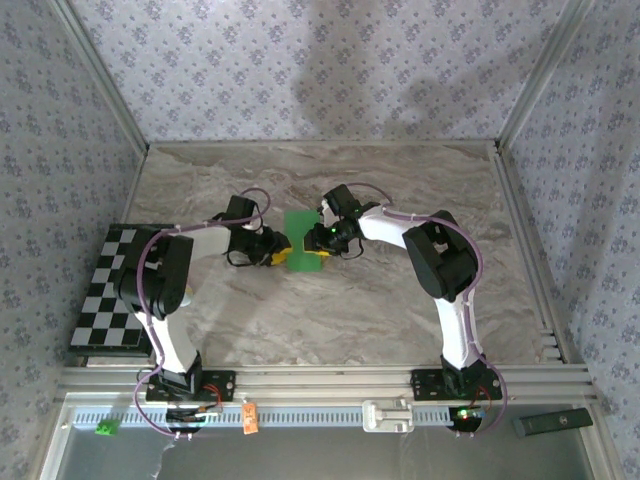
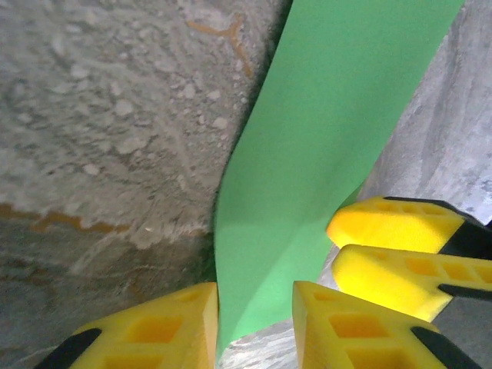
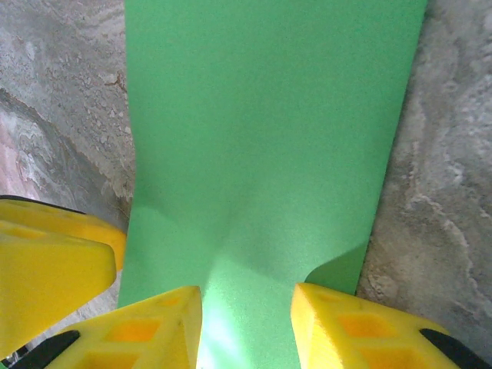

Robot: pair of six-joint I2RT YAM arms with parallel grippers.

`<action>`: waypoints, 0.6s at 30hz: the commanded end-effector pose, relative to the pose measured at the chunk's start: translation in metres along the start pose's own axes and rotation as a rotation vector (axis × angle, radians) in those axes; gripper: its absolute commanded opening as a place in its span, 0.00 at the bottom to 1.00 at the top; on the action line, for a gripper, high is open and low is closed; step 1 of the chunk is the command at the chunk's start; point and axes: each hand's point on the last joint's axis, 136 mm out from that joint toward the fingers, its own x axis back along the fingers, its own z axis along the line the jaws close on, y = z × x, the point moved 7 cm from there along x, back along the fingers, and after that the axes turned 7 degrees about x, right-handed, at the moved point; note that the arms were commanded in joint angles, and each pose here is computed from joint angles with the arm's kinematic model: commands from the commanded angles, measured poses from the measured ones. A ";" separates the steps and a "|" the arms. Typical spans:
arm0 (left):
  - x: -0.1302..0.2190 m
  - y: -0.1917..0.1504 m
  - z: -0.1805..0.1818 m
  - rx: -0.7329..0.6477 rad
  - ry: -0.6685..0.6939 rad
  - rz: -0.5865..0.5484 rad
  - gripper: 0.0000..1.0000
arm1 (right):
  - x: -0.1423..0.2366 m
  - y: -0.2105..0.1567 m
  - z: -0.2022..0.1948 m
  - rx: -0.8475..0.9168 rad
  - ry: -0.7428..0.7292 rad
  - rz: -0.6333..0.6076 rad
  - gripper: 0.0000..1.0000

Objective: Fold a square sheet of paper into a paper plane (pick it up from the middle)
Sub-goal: Third fold the triangle at the center of the table.

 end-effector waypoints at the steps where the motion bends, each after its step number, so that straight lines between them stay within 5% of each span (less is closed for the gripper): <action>1: -0.003 0.004 -0.014 -0.006 -0.079 0.030 0.30 | -0.009 -0.018 -0.021 -0.065 -0.078 0.070 0.38; 18: -0.006 0.015 -0.018 -0.011 -0.070 0.025 0.25 | -0.004 -0.015 -0.020 -0.055 -0.069 0.056 0.38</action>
